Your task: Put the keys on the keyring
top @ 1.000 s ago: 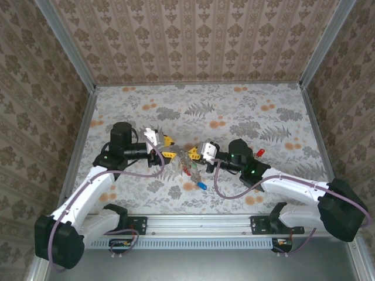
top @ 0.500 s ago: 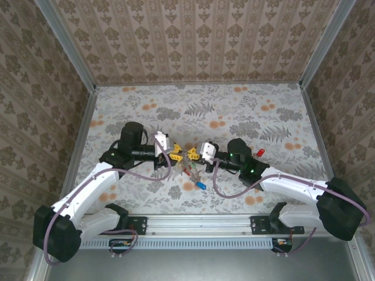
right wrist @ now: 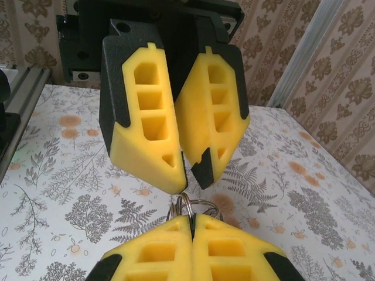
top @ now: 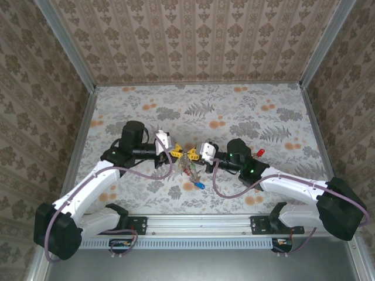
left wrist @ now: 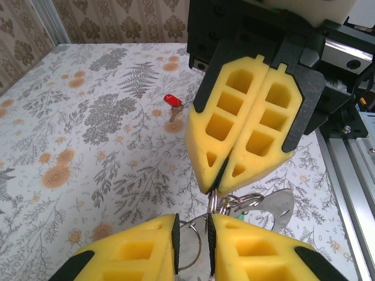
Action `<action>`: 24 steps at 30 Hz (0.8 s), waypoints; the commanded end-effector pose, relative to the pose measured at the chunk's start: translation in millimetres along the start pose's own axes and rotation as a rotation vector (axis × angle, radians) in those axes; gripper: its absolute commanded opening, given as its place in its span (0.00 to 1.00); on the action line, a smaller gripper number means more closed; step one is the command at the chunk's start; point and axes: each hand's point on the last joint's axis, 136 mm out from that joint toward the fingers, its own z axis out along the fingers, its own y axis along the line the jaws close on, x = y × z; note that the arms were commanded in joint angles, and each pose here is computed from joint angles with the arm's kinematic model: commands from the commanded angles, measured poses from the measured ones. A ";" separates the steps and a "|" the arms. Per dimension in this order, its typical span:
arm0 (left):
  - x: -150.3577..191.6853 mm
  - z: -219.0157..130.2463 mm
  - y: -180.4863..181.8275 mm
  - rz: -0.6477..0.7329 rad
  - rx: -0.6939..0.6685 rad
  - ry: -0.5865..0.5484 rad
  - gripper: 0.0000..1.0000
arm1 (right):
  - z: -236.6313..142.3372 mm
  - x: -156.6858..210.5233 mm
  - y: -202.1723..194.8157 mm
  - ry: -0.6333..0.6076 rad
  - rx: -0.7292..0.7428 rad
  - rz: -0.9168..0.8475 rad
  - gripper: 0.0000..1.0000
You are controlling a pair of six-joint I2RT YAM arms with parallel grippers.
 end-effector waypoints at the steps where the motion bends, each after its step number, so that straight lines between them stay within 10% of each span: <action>1: -10.3 2.3 -6.0 0.044 0.051 -0.016 0.23 | 1.5 -29.8 -6.7 -0.074 0.010 -0.027 0.00; 24: -2.7 7.9 -4.8 0.008 0.061 0.033 0.21 | 1.9 -32.0 -5.9 -0.080 0.002 -0.035 0.00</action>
